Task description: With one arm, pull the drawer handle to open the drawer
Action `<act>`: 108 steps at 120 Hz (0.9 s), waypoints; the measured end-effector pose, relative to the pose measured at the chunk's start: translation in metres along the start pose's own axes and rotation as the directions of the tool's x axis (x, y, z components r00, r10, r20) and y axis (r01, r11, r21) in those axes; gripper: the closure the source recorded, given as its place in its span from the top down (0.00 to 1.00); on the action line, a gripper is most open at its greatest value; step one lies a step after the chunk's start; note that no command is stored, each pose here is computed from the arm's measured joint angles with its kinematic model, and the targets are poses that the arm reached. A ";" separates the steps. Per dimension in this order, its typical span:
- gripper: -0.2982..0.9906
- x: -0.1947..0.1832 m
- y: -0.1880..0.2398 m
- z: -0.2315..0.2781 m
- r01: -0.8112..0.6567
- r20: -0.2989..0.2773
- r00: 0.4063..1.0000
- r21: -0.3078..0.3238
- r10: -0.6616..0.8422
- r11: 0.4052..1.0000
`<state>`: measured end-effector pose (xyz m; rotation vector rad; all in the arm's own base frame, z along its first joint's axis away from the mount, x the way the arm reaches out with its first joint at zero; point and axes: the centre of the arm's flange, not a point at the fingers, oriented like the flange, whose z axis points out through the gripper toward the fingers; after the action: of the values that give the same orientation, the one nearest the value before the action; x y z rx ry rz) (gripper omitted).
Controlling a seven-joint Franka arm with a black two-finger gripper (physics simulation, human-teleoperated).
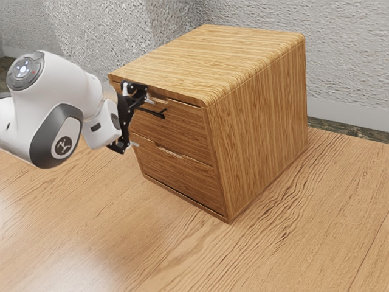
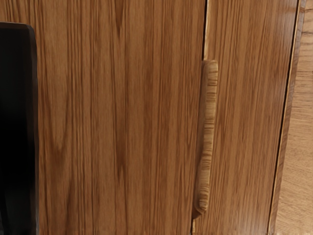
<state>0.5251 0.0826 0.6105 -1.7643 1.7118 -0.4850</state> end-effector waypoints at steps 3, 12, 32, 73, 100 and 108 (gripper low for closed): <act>0.96 -0.004 0.001 0.000 0.003 0.004 1.000 -0.002 -0.003 1.000; 0.96 -0.016 0.003 -0.001 0.016 0.020 1.000 -0.003 -0.016 1.000; 0.74 -0.019 0.007 -0.013 0.027 0.019 0.999 0.010 -0.027 1.000; 0.76 -0.007 0.015 -0.027 0.025 -0.001 1.000 0.024 -0.025 0.999; 0.77 0.007 0.019 -0.022 0.018 -0.018 1.000 0.015 -0.018 1.000; 0.77 0.006 0.020 -0.021 0.022 -0.019 1.000 0.011 -0.022 1.000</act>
<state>0.4963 0.0733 0.6118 -1.7778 1.7005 -0.5210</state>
